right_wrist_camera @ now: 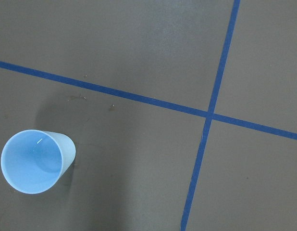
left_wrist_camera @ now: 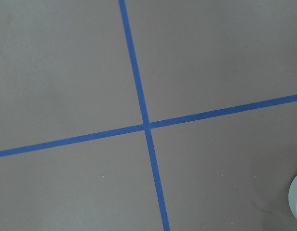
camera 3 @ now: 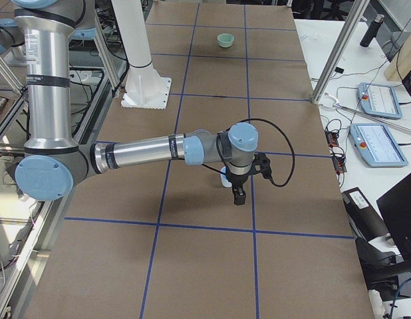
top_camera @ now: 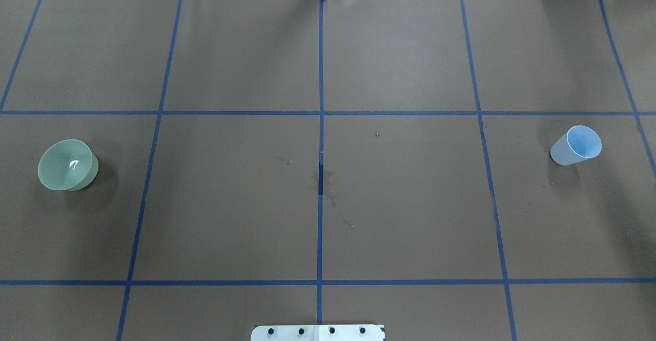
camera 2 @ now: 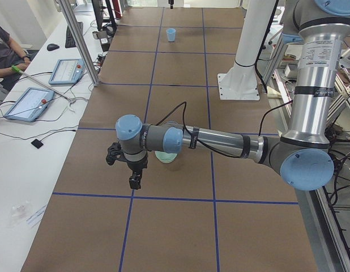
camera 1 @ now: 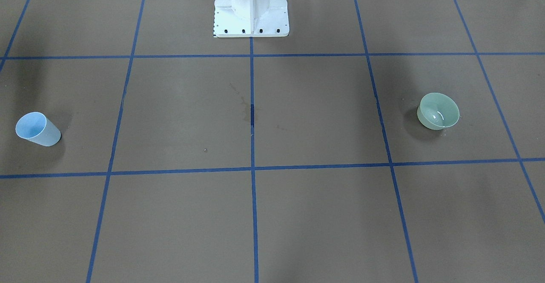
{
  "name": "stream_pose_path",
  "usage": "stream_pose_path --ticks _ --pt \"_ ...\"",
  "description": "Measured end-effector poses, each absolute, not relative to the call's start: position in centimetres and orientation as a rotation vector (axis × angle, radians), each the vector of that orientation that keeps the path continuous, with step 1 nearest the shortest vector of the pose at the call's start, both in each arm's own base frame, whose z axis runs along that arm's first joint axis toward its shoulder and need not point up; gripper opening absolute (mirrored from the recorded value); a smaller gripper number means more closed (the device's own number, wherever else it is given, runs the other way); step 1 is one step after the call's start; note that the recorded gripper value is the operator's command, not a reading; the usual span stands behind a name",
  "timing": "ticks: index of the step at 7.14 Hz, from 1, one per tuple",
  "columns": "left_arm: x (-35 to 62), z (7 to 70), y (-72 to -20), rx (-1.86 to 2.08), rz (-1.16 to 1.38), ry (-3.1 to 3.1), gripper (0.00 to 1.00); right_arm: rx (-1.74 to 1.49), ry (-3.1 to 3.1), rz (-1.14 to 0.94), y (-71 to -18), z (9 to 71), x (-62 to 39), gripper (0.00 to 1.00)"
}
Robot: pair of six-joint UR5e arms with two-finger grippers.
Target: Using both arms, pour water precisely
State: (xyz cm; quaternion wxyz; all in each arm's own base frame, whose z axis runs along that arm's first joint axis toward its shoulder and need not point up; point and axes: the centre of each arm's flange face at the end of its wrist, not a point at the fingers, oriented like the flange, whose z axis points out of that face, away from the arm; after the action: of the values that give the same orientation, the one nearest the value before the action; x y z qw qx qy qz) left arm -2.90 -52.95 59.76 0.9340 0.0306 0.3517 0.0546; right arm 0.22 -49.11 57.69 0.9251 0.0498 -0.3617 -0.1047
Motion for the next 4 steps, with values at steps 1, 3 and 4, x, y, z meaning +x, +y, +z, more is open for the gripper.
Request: stream_pose_path --ticks 1,3,4 --pt "-2.91 59.79 -52.9 0.057 0.103 0.725 1.0 0.095 -0.744 -0.215 -49.16 57.91 0.02 0.99" --pt "-2.54 59.8 -52.52 0.046 0.096 0.787 1.0 0.09 -0.746 -0.214 -49.2 58.13 -0.08 0.99" --pt "-2.45 59.83 -52.37 0.042 0.095 0.804 1.0 0.089 -0.746 -0.213 -49.2 58.15 -0.1 0.99"
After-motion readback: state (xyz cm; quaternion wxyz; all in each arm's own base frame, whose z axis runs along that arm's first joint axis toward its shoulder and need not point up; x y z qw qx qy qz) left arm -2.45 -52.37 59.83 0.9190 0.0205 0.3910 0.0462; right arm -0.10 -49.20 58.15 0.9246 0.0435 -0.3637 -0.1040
